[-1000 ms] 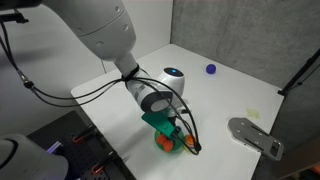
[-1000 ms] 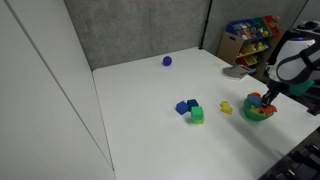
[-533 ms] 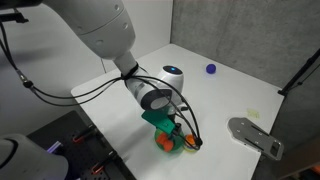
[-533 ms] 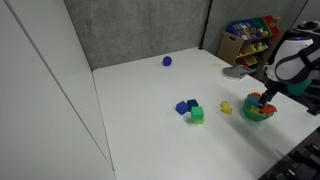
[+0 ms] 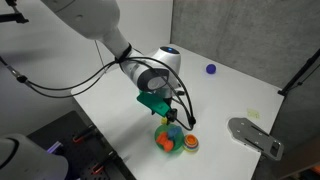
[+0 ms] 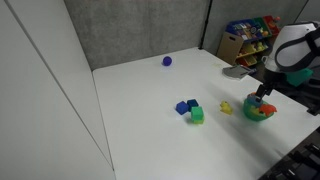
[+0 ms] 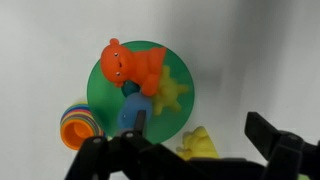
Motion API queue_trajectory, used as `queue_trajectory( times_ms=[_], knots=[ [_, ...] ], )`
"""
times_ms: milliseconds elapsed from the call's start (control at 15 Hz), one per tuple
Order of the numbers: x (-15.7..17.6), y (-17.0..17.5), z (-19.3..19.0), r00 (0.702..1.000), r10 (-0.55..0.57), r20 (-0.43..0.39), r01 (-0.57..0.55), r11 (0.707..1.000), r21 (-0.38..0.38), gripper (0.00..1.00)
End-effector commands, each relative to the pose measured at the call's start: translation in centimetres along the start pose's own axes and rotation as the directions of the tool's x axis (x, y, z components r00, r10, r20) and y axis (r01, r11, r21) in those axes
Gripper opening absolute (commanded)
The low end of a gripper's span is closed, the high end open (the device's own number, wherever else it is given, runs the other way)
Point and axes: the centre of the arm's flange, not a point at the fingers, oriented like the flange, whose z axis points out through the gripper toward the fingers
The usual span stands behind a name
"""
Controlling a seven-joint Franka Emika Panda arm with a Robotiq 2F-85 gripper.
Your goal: Pick up the orange toy from the table and put it in the green bowl
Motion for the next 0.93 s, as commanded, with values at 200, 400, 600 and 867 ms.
queue_trajectory(
  times_ms=[200,400,600,867],
  knots=[
    [-1.0,-5.5,-7.0,0.990,0.141,0.024,-0.143,0.988,0.052,1.00],
    [-2.0,-8.2,-10.1,0.981,0.194,0.030,-0.195,0.980,0.032,1.00],
    [-3.3,-10.2,-12.9,0.973,0.230,0.025,-0.230,0.973,0.027,1.00],
    [-5.3,-12.1,-16.3,0.969,0.244,0.025,-0.245,0.969,0.014,1.00]
  ],
)
